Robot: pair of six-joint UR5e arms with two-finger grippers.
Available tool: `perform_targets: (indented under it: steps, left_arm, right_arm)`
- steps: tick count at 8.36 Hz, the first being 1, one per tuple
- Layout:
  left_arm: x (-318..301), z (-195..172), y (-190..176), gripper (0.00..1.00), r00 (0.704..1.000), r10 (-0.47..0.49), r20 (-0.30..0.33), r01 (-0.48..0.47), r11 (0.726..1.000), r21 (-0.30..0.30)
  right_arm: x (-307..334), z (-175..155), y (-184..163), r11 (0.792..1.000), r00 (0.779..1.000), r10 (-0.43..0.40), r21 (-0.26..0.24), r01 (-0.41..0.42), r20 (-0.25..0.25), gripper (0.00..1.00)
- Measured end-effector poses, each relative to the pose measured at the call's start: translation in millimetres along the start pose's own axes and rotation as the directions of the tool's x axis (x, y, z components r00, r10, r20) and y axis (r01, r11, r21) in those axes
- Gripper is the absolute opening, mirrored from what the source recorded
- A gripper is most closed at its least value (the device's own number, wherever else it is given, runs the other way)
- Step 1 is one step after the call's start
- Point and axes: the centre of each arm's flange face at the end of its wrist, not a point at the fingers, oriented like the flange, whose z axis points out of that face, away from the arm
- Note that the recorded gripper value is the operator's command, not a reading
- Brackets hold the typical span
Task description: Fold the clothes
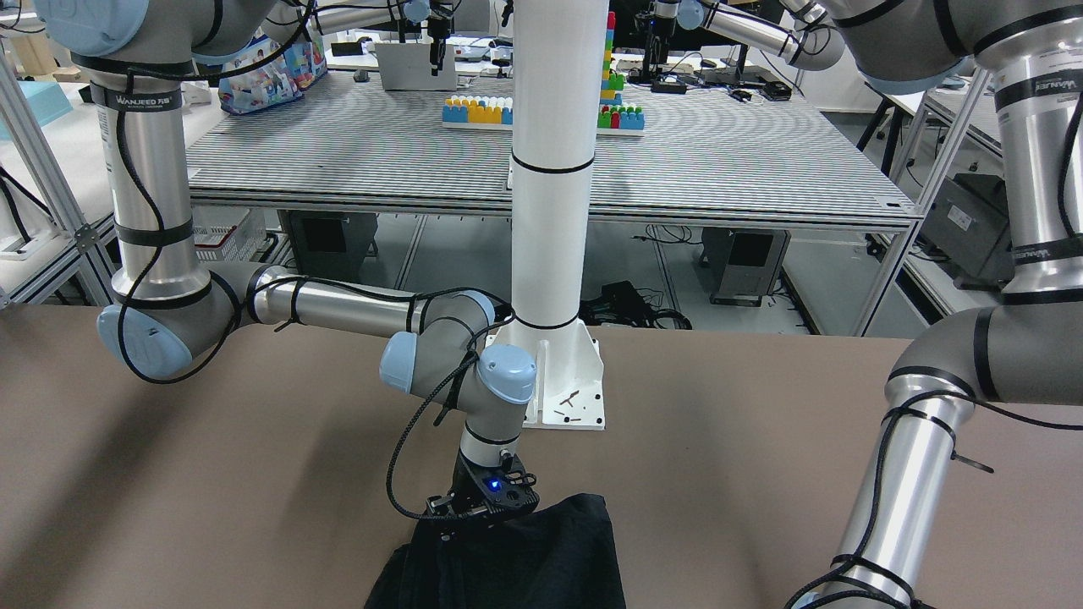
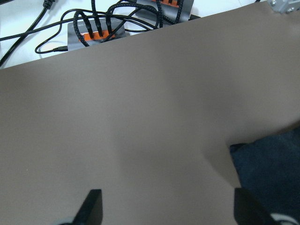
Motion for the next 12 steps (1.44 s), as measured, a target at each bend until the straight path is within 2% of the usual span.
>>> perform_targets:
  steps: [4,7,9,11,12]
  left_arm:
    - [-2.2,1.1,2.5,1.00,1.000,-0.001,0.001,0.001,1.000,-0.002]
    - [-3.8,2.0,3.9,1.00,1.000,-0.002,0.003,0.002,1.000,-0.004]
    - [-4.5,2.3,4.5,1.00,1.000,-0.002,0.003,0.002,1.000,-0.005]
    - [-4.9,2.5,4.9,1.00,1.000,-0.002,0.004,0.002,1.000,-0.005]
    - [-4.9,2.6,5.0,1.00,1.000,-0.002,0.004,0.002,1.000,-0.005]
  right_arm:
    - [11.9,0.2,3.6,0.999,0.999,-0.035,0.005,0.035,-0.008,0.37]
    - [26.7,0.3,20.5,0.999,0.999,-0.052,0.011,0.053,-0.015,0.19]
    - [26.8,-0.8,22.9,0.998,0.998,-0.055,0.013,0.055,-0.013,0.13]
    - [25.6,-3.8,22.0,0.998,0.998,-0.056,0.018,0.056,-0.009,0.00]
    - [25.8,-6.4,21.6,0.998,0.998,-0.055,0.022,0.055,-0.005,0.00]
